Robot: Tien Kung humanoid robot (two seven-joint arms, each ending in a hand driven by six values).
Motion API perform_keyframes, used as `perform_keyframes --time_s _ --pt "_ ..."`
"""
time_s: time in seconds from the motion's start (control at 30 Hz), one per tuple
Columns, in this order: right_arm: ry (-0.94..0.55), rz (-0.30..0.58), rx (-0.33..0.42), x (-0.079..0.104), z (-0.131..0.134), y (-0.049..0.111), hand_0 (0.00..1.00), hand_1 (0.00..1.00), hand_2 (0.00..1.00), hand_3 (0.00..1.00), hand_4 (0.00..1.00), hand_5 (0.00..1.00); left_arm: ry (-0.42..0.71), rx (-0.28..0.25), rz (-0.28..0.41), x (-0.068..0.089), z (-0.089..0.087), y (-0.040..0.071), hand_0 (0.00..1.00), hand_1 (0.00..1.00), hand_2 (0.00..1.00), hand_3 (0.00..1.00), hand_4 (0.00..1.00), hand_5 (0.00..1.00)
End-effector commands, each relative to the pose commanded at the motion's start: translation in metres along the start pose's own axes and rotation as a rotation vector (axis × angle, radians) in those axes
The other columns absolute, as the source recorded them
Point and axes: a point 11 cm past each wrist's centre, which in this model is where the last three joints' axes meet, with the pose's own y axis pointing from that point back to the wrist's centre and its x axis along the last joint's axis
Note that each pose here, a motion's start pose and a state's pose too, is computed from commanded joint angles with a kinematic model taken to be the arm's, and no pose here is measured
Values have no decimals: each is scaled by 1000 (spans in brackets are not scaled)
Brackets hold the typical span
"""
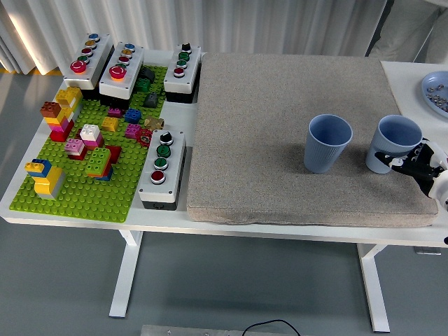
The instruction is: Pick cup pour cup place
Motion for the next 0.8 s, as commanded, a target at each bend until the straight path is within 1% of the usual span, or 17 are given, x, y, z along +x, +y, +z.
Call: perform_keyframes --time_s 0.6,0.8 --pt "-7 -6 -5 -6 2 -5 925 876 950 957 868 321 -3 -3 2 1 1 0 721 775 824 679 499 955" --pt "-10 9 10 -6 -1 -6 924 870 932 942 869 322 -2 -6 2 1 2 0 721 774 824 679 499 955"
